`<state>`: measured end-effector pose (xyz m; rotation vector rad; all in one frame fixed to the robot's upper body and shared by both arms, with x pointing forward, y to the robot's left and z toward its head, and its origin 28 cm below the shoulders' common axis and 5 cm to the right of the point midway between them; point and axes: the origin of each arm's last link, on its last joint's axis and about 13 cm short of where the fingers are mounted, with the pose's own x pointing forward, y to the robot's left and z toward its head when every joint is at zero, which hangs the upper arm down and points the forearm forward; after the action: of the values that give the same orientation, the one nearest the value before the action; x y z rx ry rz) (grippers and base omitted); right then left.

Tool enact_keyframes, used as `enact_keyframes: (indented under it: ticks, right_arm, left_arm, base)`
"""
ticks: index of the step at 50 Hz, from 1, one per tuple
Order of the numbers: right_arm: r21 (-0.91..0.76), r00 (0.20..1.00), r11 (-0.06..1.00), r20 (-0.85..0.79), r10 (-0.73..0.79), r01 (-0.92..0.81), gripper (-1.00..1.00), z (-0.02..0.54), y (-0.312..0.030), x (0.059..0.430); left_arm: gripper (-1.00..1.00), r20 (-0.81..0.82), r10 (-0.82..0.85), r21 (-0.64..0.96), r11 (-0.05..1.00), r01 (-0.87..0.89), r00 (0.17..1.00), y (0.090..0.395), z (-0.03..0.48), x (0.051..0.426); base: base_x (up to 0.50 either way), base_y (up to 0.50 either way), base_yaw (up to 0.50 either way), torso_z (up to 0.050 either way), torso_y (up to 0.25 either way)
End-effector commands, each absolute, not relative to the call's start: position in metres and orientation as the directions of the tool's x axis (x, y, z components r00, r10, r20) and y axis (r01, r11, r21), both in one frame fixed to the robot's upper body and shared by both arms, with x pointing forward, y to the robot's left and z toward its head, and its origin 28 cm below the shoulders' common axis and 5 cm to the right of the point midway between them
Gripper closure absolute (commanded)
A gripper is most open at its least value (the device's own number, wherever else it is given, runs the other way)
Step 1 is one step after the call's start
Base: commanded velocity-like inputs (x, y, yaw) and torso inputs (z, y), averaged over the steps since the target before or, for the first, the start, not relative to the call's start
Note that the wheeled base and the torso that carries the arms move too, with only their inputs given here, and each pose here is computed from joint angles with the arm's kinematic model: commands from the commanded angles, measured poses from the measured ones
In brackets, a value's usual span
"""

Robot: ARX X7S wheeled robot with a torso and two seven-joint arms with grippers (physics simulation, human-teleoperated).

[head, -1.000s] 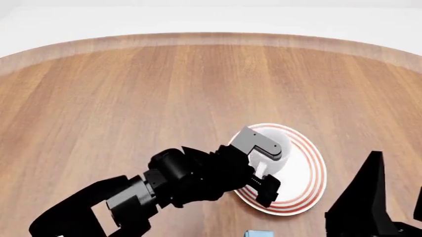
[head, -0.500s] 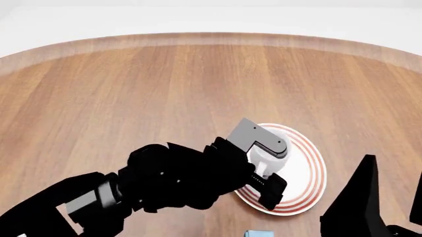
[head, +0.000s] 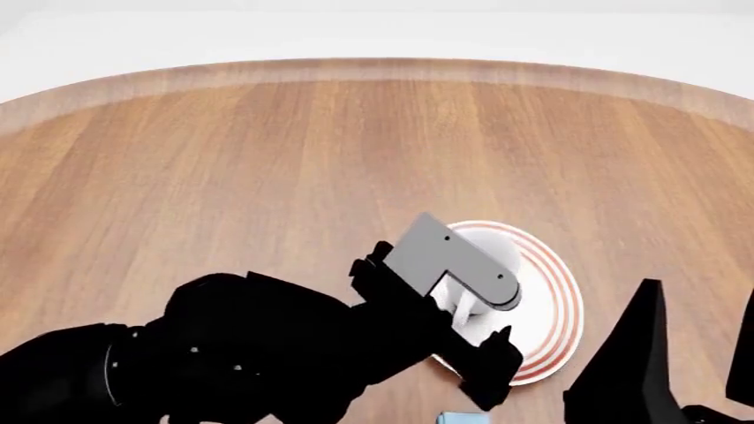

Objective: Pick up the white mug and put it on the plate, and put the chocolate pudding to the right of the plate.

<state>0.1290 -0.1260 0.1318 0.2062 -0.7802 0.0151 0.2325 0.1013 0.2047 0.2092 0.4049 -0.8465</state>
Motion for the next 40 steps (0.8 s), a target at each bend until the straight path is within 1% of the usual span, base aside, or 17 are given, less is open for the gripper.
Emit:
enact_keyframes:
  ticks: [1, 5, 6, 10, 15, 25, 35, 40]
  right_arm:
    - [0.149, 0.698, 0.985, 0.714, -0.047, -0.087, -1.00, 0.133, -0.126, 0.128]
    - [0.148, 0.699, 0.985, 0.714, -0.045, -0.087, -1.00, 0.132, -0.126, 0.128]
    - [0.149, 0.700, 0.985, 0.713, -0.046, -0.087, -1.00, 0.132, -0.126, 0.128]
    - [0.146, 0.700, 0.985, 0.713, -0.042, -0.089, -1.00, 0.132, -0.125, 0.128]
    - [0.146, 0.700, 0.985, 0.713, -0.041, -0.091, -1.00, 0.131, -0.124, 0.128]
    - [0.146, 0.702, 0.985, 0.711, -0.040, -0.092, -1.00, 0.130, -0.124, 0.127]
    - [0.144, 0.702, 0.985, 0.711, -0.036, -0.095, -1.00, 0.130, -0.123, 0.128]
    - [0.140, 0.702, 0.985, 0.712, -0.030, -0.099, -1.00, 0.130, -0.122, 0.127]
  left_arm:
    - [-1.00, -0.319, -0.745, 0.036, 0.609, 0.793, 0.586, 0.117, 0.223, 0.206]
    - [-1.00, -0.302, -0.746, 0.040, 0.612, 0.790, 0.593, 0.122, 0.225, 0.202]
    - [-1.00, -0.280, -0.745, 0.036, 0.622, 0.782, 0.605, 0.129, 0.227, 0.201]
    - [-1.00, -0.248, -0.746, 0.026, 0.632, 0.774, 0.618, 0.137, 0.231, 0.197]
    - [-1.00, -0.210, -0.738, 0.061, 0.645, 0.762, 0.641, 0.146, 0.232, 0.191]
    - [-1.00, -0.155, -0.748, 0.074, 0.643, 0.762, 0.646, 0.159, 0.232, 0.176]
    - [-1.00, -0.124, -0.722, 0.067, 0.679, 0.732, 0.681, 0.178, 0.228, 0.175]
    - [-1.00, -0.116, -0.708, 0.034, 0.698, 0.715, 0.696, 0.189, 0.221, 0.175]
  base:
    - [0.00, 0.00, 0.00, 0.000, 0.000]
    - [0.00, 0.00, 0.00, 0.000, 0.000]
    - [0.00, 0.00, 0.00, 0.000, 0.000]
    - [0.00, 0.00, 0.00, 0.000, 0.000]
    - [0.00, 0.00, 0.00, 0.000, 0.000]
    - [0.00, 0.00, 0.00, 0.000, 0.000]
    - [0.00, 0.00, 0.00, 0.000, 0.000]
    - [0.00, 0.00, 0.00, 0.000, 0.000]
